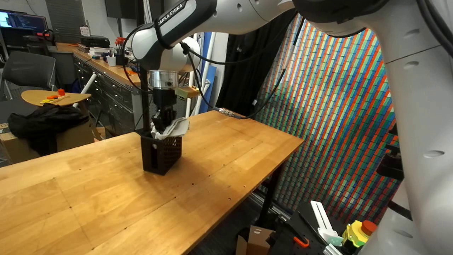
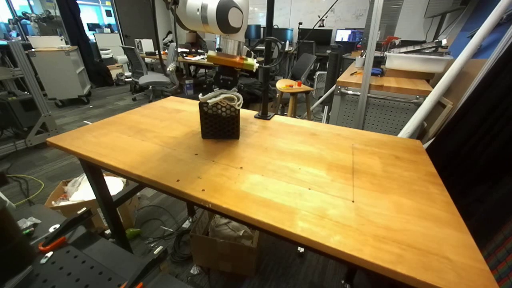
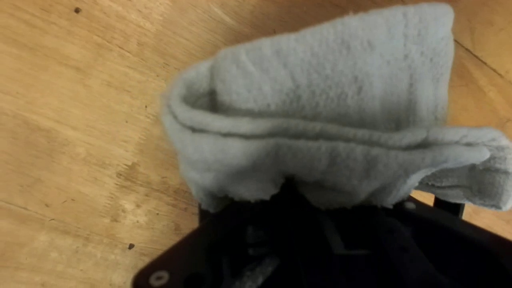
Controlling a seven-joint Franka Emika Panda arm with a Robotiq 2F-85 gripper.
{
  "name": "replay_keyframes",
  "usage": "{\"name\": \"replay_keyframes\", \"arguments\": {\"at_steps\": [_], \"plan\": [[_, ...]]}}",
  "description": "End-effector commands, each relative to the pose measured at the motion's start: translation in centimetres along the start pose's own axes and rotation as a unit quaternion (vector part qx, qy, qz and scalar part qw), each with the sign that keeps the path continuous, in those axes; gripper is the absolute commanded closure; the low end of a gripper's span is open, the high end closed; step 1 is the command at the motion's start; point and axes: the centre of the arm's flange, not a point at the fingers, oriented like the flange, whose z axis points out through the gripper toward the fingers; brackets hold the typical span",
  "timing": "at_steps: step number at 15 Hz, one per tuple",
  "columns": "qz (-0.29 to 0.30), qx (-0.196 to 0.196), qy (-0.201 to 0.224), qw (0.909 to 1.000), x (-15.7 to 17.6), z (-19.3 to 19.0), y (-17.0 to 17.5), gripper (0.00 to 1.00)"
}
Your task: Put the cloth in the cap
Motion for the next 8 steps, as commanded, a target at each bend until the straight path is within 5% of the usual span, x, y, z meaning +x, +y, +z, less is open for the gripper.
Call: {"name": "replay_keyframes", "arguments": {"at_steps": [1,4,8], "plan": [[-0.008,-0.007,0.006,0.9999,0.7,-1.1,0.0,0.62],[-0.012,-0.013,0.005,0.9998,0.7,-2.1,-0.4,0.55],[-0.017,-0.02,0.005,0.9996,0.7,-2.9,-0.8,0.61]]}}
